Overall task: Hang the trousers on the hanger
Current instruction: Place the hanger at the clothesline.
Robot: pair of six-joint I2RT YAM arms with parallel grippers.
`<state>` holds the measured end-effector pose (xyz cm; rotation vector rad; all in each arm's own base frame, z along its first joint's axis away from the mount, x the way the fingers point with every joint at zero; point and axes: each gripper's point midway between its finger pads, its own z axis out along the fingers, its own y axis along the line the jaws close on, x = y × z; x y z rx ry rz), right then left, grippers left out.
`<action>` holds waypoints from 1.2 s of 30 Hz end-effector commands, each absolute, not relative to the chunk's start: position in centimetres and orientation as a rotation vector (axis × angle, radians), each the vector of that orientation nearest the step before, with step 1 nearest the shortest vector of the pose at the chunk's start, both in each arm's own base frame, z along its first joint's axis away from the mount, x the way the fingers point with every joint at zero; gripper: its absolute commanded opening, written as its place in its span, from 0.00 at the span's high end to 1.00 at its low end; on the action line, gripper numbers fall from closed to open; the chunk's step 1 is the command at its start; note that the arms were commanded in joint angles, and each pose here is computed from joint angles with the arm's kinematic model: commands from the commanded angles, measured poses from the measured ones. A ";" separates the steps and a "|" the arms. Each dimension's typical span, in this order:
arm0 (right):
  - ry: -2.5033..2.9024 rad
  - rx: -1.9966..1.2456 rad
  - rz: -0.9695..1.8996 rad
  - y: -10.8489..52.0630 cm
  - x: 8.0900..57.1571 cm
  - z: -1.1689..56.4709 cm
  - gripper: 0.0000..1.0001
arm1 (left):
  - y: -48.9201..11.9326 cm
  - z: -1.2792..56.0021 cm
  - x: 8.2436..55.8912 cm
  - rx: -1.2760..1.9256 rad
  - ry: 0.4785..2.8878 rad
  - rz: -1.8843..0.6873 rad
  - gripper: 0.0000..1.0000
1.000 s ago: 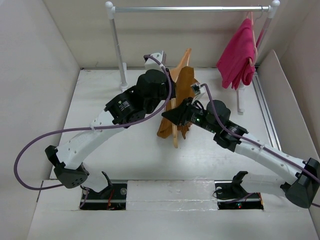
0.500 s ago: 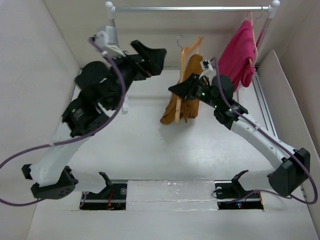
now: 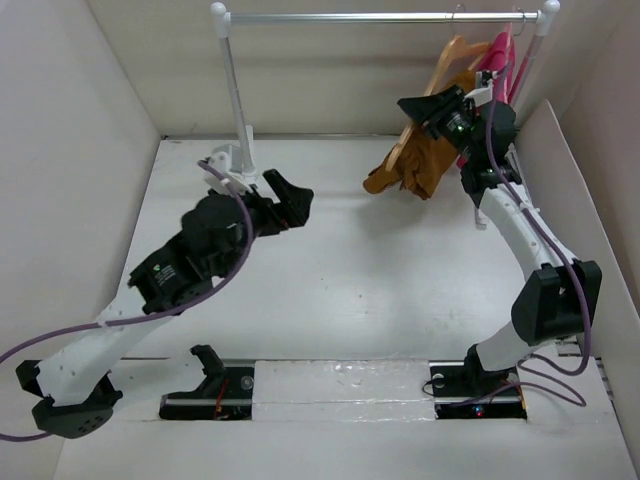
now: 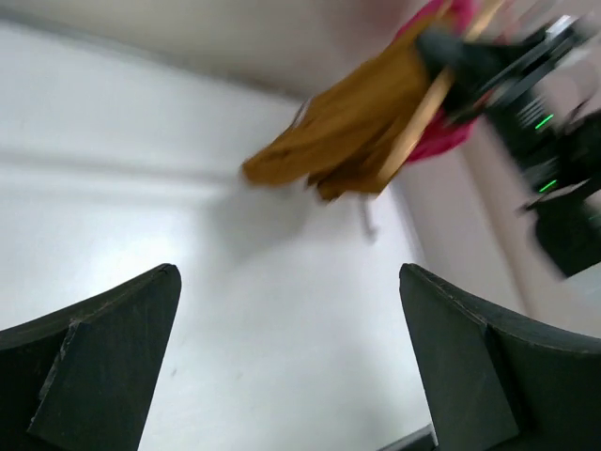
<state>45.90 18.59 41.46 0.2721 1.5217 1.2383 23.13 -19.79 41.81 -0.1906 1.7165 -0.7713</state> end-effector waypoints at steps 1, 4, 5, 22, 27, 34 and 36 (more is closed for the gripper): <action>1.113 0.058 1.228 16.1 43.0 54.6 1.00 | -20.0 39.9 22.5 -0.232 1.765 -0.813 0.01; 1.139 0.061 1.243 15.6 45.2 54.0 1.00 | -20.1 39.9 22.4 -0.226 1.769 -0.821 0.01; 1.137 0.053 1.252 15.5 45.5 54.0 1.00 | -20.2 39.9 22.5 -0.221 1.772 -0.818 0.01; 1.210 0.182 1.280 11.0 50.7 49.0 1.00 | -21.1 39.0 22.4 -0.225 1.810 -0.846 0.02; 1.260 0.229 1.274 10.1 51.3 46.1 1.00 | -21.4 38.7 22.4 -0.233 1.816 -0.863 0.02; 1.286 0.225 1.274 9.9 50.7 45.3 0.95 | -21.4 39.0 22.3 -0.239 1.813 -0.874 0.03; 1.297 0.229 1.267 9.9 50.6 45.0 0.90 | -21.5 38.8 22.3 -0.240 1.818 -0.875 0.03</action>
